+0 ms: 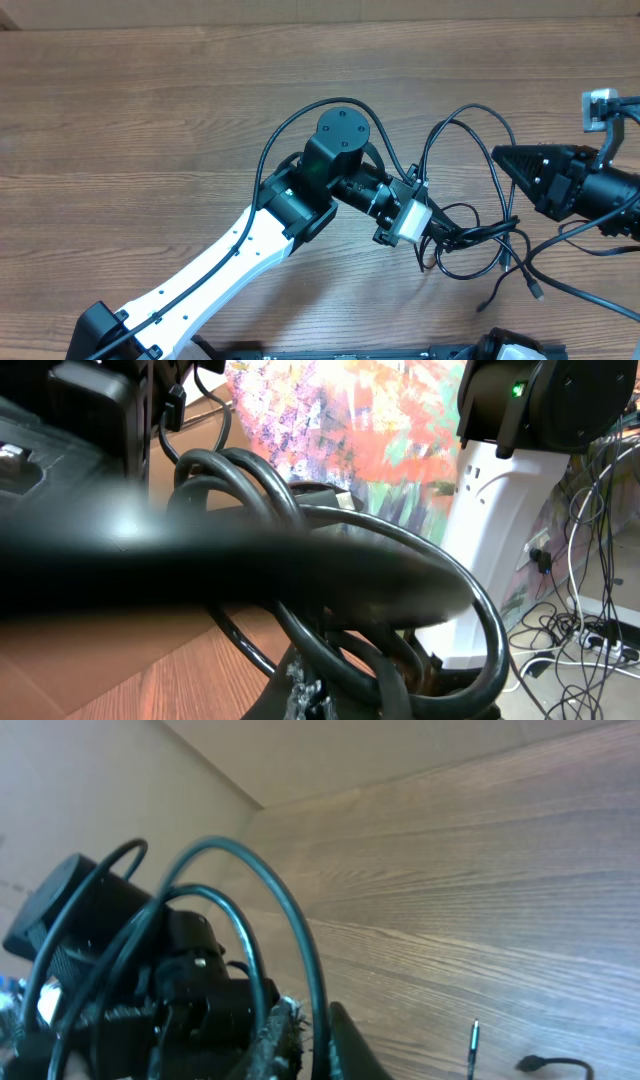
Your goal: Untangle cables
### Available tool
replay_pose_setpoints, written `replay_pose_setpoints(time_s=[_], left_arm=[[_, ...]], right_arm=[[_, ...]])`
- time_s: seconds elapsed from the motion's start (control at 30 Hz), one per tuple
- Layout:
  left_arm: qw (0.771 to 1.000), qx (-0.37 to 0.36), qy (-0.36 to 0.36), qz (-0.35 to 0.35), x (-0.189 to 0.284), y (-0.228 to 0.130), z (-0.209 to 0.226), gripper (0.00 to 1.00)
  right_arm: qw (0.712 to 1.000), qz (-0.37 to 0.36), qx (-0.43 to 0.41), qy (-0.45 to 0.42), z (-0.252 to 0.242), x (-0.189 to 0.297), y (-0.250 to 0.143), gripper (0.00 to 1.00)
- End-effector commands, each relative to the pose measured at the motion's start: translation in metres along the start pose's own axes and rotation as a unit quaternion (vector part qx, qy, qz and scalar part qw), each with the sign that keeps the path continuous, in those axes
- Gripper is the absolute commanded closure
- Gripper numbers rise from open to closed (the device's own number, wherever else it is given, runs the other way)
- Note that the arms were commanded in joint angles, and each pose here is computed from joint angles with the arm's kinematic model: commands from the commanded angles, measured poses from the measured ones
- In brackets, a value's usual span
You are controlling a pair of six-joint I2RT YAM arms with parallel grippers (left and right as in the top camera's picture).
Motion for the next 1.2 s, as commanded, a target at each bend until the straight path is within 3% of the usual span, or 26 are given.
replay_pose_setpoints(time_s=[0.0,0.53,0.83,1.17], left_arm=[[1.000,-0.014,0.000,-0.001,0.001,0.003,0.000,0.96],[0.998,0.009,-0.054,-0.015,-0.028,0.009,-0.024,0.96],[0.998,0.018,-0.064,-0.016,-0.034,0.010,-0.029,0.96],[0.996,0.046,-0.080,-0.010,-0.042,0.006,-0.038,0.96]], right_arm=[[1.000,-0.004,0.007,0.006,0.004,0.001,0.001,0.96],[0.991,-0.074,0.113,-0.016,-0.001,0.004,0.041,0.96],[0.985,-0.080,0.114,-0.105,-0.029,0.006,0.050,0.96],[0.990,-0.080,0.024,-0.116,-0.054,-0.005,0.059,0.96]])
Point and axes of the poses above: each gripper's point midway between its finger pads, its own x axis back along the fingers, its own z axis along the line the jaws close on, y = z × x, the point moved 3 cm from there along x, back along the fingers, and after that the axes turned 5 degrees about x, right-handed, at the moved point
